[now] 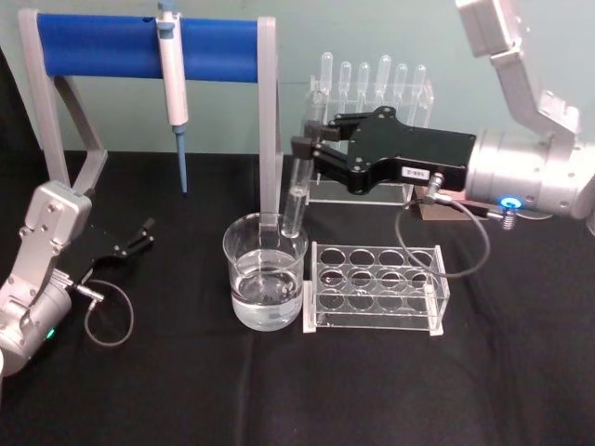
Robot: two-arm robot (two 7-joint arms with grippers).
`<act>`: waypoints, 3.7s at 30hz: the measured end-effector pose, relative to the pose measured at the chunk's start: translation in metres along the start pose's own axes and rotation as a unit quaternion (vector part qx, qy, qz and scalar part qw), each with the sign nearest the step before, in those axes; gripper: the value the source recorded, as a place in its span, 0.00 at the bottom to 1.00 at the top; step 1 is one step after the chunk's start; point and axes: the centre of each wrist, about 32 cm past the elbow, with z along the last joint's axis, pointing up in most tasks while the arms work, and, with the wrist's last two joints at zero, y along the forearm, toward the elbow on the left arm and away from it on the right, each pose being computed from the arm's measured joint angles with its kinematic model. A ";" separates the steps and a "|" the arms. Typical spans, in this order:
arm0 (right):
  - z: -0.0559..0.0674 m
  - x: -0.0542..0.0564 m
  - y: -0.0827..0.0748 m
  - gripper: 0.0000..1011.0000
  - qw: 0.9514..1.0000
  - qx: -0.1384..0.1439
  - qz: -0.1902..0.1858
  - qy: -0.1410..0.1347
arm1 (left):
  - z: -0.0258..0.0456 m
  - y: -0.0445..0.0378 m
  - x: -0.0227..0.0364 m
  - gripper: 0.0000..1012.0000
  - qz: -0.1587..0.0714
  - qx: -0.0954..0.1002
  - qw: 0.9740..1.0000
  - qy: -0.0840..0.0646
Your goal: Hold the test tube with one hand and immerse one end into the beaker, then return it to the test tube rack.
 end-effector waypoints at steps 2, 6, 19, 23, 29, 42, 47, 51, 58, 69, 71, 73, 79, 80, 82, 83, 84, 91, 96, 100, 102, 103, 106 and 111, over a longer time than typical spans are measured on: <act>0.000 0.000 0.004 0.23 1.000 0.000 0.004 0.001 | 0.0000 0.0000 0.0000 0.99 0.000 0.000 1.000 0.000; -0.002 -0.002 0.013 0.23 1.000 -0.003 0.012 0.001 | 0.0000 0.0000 0.0000 0.99 0.000 0.000 1.000 0.000; -0.021 -0.004 0.032 0.23 1.000 -0.021 0.008 0.006 | 0.0000 0.0000 0.0000 0.99 0.000 0.000 1.000 0.000; -0.027 -0.004 0.035 0.23 1.000 -0.025 0.003 0.003 | 0.0000 0.0000 0.0000 0.99 0.000 0.000 1.000 0.000; -0.039 -0.008 0.039 0.23 1.000 -0.025 -0.002 -0.003 | 0.0000 0.0000 0.0000 0.99 0.000 0.000 1.000 0.000; -0.064 -0.011 0.044 0.23 1.000 -0.026 -0.010 0.002 | 0.0000 0.0000 0.0000 0.99 0.000 0.000 1.000 0.000; -0.070 -0.012 0.045 0.23 1.000 -0.026 -0.011 0.001 | 0.0000 0.0000 0.0000 0.99 0.000 0.000 1.000 0.000; -0.074 -0.013 0.046 0.23 1.000 -0.026 -0.010 0.002 | 0.0000 0.0000 0.0000 0.99 0.000 0.000 1.000 0.000; -0.082 -0.014 0.047 0.23 0.999 -0.032 -0.011 0.002 | 0.0000 0.0000 0.0000 0.99 0.000 0.000 1.000 0.000; -0.091 -0.017 0.047 0.23 0.999 -0.037 -0.013 0.001 | 0.0000 0.0000 0.0000 0.99 0.000 0.000 1.000 0.000; -0.093 -0.018 0.048 0.23 0.999 -0.037 -0.013 0.001 | 0.0000 0.0000 0.0000 0.99 0.000 0.000 1.000 0.000; -0.095 -0.019 0.048 0.23 0.999 -0.038 -0.014 0.001 | 0.0000 0.0000 0.0000 0.99 0.000 0.000 1.000 0.000; -0.101 -0.021 0.049 0.23 0.999 -0.041 -0.015 0.002 | 0.0000 0.0000 0.0000 0.99 0.000 0.000 1.000 0.000; -0.101 -0.021 0.049 0.23 0.999 -0.041 -0.015 0.002 | 0.0000 0.0000 0.0000 0.99 0.000 0.000 1.000 0.000; -0.103 -0.021 0.050 0.23 0.999 -0.042 -0.016 0.002 | 0.0000 0.0000 0.0000 0.99 0.000 0.000 1.000 0.000; -0.103 -0.021 0.050 0.23 0.999 -0.042 -0.017 0.002 | 0.0000 0.0000 0.0000 0.99 0.000 0.000 1.000 0.000; -0.104 -0.021 0.050 0.23 0.999 -0.042 -0.017 0.003 | 0.0000 0.0000 0.0000 0.99 0.000 0.000 1.000 0.000; -0.107 -0.021 0.050 0.23 0.999 -0.042 -0.018 0.006 | 0.0000 0.0000 0.0000 0.99 0.000 0.000 1.000 0.000; -0.108 -0.021 0.050 0.23 0.999 -0.042 -0.017 0.005 | 0.0000 0.0000 0.0000 0.99 0.000 0.000 1.000 0.000; -0.108 -0.021 0.050 0.23 0.999 -0.042 -0.017 0.005 | 0.0000 0.0000 0.0000 0.99 0.000 0.000 1.000 0.000; -0.108 -0.021 0.050 0.23 0.999 -0.042 -0.017 0.006 | 0.0000 0.0000 0.0000 0.99 0.000 0.000 1.000 0.000; -0.108 -0.021 0.050 0.23 0.999 -0.042 -0.017 0.005 | 0.0000 0.0000 0.0000 0.99 0.000 0.000 1.000 0.000; -0.107 -0.021 0.050 0.23 0.999 -0.042 -0.017 0.006 | 0.0000 0.0000 0.0000 0.99 0.000 0.000 1.000 0.000; -0.107 -0.021 0.050 0.23 0.999 -0.042 -0.017 0.005 | 0.0000 0.0000 0.0000 0.99 0.000 0.000 1.000 0.000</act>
